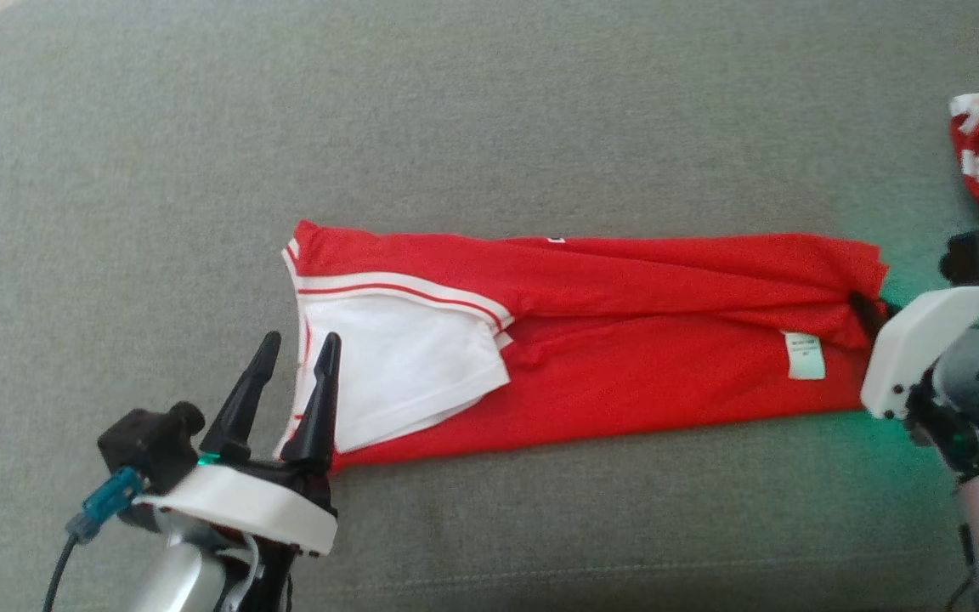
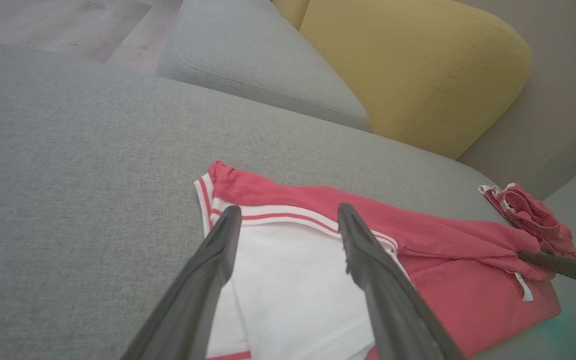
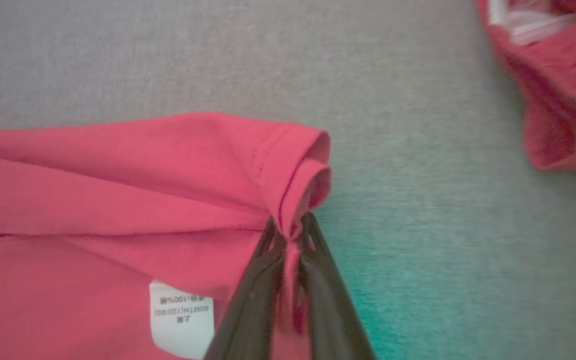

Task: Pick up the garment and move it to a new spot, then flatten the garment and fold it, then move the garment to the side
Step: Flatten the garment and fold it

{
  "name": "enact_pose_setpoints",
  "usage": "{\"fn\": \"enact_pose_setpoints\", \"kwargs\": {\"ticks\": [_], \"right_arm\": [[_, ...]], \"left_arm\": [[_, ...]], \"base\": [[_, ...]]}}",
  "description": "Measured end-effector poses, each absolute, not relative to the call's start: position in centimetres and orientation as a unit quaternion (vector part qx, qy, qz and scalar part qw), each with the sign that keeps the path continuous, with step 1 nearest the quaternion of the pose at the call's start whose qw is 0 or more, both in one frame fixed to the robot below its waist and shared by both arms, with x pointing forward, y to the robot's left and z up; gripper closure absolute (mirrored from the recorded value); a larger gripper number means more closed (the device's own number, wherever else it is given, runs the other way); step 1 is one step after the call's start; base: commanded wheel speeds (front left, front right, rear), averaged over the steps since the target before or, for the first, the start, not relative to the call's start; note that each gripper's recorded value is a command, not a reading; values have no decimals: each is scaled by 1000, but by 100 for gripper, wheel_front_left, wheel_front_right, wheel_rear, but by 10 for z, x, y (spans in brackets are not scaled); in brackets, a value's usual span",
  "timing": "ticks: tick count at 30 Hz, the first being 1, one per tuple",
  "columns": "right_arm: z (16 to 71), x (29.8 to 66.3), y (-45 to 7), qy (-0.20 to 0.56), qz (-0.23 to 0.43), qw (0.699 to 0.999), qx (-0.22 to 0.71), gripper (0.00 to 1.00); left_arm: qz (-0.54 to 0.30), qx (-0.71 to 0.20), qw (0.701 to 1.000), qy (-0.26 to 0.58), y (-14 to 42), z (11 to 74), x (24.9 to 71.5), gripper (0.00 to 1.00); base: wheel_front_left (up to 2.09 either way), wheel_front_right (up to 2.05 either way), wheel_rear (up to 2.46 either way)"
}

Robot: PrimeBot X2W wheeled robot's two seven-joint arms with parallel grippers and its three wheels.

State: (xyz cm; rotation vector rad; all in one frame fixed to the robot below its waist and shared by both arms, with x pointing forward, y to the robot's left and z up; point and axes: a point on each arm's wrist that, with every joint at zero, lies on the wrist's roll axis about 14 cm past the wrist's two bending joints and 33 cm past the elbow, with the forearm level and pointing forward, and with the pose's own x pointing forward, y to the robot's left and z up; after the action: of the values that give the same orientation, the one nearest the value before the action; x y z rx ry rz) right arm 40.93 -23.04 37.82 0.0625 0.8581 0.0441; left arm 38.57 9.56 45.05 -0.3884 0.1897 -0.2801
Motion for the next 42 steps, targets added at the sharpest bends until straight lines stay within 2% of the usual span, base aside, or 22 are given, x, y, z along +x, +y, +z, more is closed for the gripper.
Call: {"fn": "enact_pose_setpoints", "kwargs": {"ticks": [9, 14, 25, 33, 42], "right_arm": [[418, 403, -277, 355, -38, 933, 39, 100], [429, 385, -274, 347, -33, 936, 47, 100], [460, 382, -161, 306, 132, 940, 76, 100], [478, 374, -52, 286, 271, 908, 139, 100], [479, 386, 15, 276, 343, 880, 177, 100]], "left_arm": [[-157, -182, 968, 76, 86, 464, 385, 0], [-172, -179, 966, 67, 77, 472, 384, 0], [-185, -174, 966, 52, 72, 486, 375, 0], [-162, -171, 971, 46, 88, 489, 369, 0], [-126, -171, 976, 47, 110, 485, 361, 0]], "base": [[0, 0, 0], [0, 0, 0], [0, 0, 0], [0, 0, 0], [0, 0, 0]]}}
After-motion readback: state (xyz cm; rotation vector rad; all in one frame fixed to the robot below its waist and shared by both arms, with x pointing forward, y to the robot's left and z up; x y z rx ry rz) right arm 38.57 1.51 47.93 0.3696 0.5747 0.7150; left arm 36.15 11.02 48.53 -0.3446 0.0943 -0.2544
